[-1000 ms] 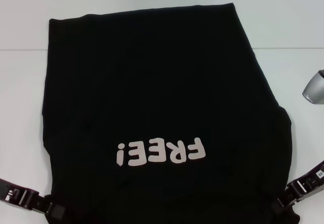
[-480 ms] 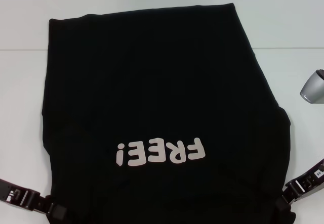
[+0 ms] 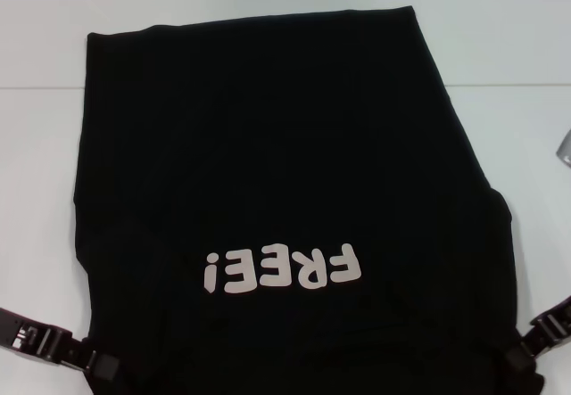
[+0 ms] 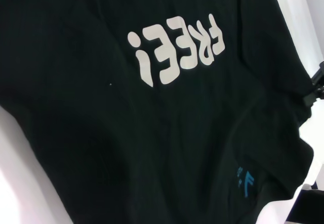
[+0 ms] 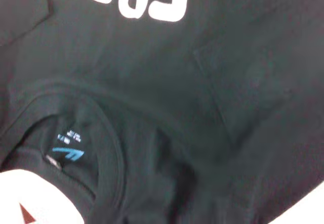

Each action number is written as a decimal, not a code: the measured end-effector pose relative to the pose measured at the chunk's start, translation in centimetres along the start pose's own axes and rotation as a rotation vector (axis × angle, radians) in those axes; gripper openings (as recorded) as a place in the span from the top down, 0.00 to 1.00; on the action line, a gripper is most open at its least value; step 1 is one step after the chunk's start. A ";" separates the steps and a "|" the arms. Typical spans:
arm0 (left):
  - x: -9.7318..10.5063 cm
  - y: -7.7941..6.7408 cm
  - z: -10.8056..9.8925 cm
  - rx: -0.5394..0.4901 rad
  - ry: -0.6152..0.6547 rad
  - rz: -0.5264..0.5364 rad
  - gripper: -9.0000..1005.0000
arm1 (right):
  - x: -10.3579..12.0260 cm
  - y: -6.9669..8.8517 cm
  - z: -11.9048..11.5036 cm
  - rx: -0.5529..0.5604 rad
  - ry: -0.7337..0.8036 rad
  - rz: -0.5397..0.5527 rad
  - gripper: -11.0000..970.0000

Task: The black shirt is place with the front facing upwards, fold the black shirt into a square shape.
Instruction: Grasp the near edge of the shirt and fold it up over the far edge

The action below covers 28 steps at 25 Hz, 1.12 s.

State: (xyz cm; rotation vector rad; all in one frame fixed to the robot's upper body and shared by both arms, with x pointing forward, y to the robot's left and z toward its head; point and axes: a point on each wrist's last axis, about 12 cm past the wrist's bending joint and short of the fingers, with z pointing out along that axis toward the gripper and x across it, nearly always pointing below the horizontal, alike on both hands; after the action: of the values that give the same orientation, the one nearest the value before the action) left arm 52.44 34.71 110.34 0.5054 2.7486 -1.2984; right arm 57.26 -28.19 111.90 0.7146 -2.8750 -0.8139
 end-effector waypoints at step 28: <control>-3.2 -0.5 -2.8 0.080 -0.366 -0.047 0.95 | 2.5 -2.4 -4.0 -0.198 -0.325 0.057 0.98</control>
State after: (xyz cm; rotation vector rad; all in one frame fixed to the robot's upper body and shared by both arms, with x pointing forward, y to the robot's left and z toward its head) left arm 55.50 35.70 113.16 0.1840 2.4288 -1.3586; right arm 56.80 -33.05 113.94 0.5170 -3.0081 -1.2925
